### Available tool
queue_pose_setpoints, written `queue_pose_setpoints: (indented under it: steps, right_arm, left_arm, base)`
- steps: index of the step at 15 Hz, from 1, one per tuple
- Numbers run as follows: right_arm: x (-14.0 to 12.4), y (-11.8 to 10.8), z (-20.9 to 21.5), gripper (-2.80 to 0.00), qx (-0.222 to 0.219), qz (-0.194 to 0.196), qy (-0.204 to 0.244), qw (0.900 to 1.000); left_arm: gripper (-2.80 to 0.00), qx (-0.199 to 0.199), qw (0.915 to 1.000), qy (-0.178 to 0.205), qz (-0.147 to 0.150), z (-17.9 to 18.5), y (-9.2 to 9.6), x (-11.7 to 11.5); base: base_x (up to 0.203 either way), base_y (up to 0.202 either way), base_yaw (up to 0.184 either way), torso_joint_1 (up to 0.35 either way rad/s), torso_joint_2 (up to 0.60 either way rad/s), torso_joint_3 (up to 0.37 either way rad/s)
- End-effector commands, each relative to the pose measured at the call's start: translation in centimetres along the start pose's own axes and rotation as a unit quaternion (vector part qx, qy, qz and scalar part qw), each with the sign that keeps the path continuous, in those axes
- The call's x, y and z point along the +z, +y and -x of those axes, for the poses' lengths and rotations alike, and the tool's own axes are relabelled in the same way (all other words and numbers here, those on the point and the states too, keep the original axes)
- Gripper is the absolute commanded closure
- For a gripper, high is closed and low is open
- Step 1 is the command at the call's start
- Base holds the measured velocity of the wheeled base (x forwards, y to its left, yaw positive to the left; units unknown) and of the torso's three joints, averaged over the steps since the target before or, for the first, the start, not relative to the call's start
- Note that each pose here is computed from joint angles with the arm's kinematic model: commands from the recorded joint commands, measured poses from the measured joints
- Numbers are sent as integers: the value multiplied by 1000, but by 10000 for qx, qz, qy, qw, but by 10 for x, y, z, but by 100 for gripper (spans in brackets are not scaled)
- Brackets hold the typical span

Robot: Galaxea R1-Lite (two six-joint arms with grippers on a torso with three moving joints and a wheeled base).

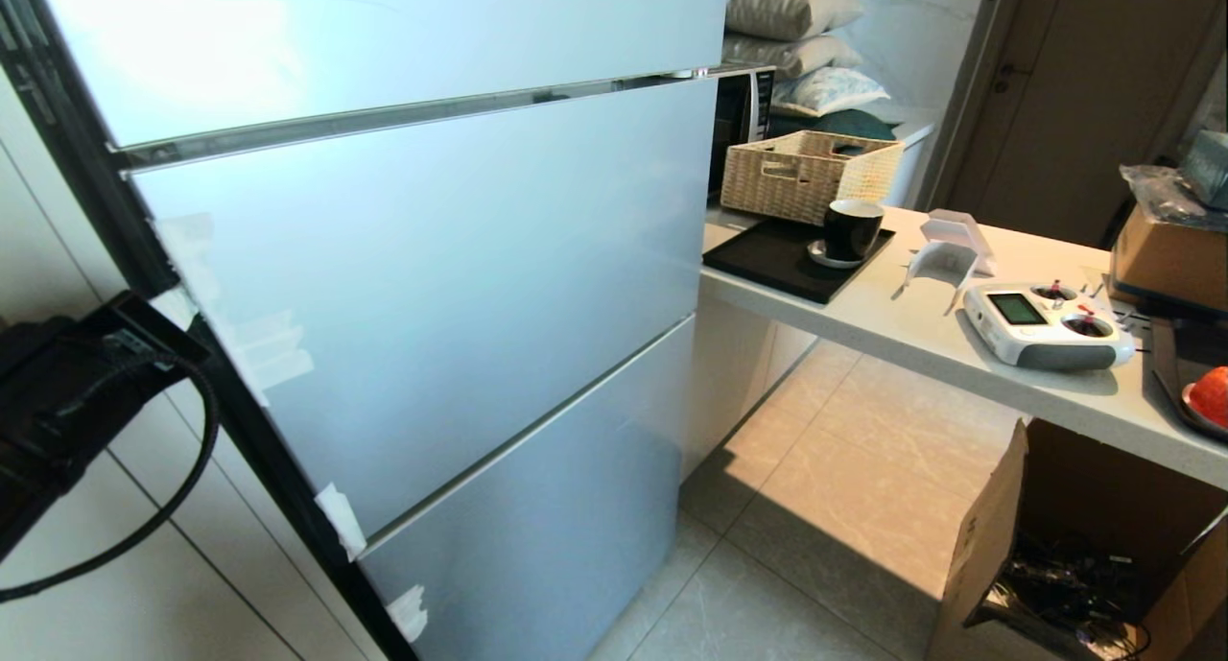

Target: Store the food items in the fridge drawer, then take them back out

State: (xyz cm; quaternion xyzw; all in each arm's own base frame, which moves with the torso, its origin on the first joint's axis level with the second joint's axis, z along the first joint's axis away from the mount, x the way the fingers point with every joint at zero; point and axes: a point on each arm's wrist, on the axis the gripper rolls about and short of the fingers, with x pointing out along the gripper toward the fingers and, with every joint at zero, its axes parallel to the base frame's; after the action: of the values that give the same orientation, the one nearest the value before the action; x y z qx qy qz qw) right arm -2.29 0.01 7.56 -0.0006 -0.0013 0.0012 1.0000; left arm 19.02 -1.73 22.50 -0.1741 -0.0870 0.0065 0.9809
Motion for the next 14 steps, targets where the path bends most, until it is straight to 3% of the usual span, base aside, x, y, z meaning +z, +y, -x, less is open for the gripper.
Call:
queue_pose_setpoints:
  steps: [1,7,14]
  right_arm:
    - [0,0,0,0,3,1,5,10000]
    - [0,0,0,0,3,1,5,10000]
    - [0,0,0,0,3,1,5,10000]
  left_arm:
    - [0,-272,9995,156,88,3,-10,-6]
    - [0,-614,9978,224,108,10,-13,-6]
    - [0,-1286,9909,364,160,34,-23,-7]
  base:
    - [0,0,0,0,0,0]
    - [0,0,0,0,0,0]
    - [0,0,0,0,0,0]
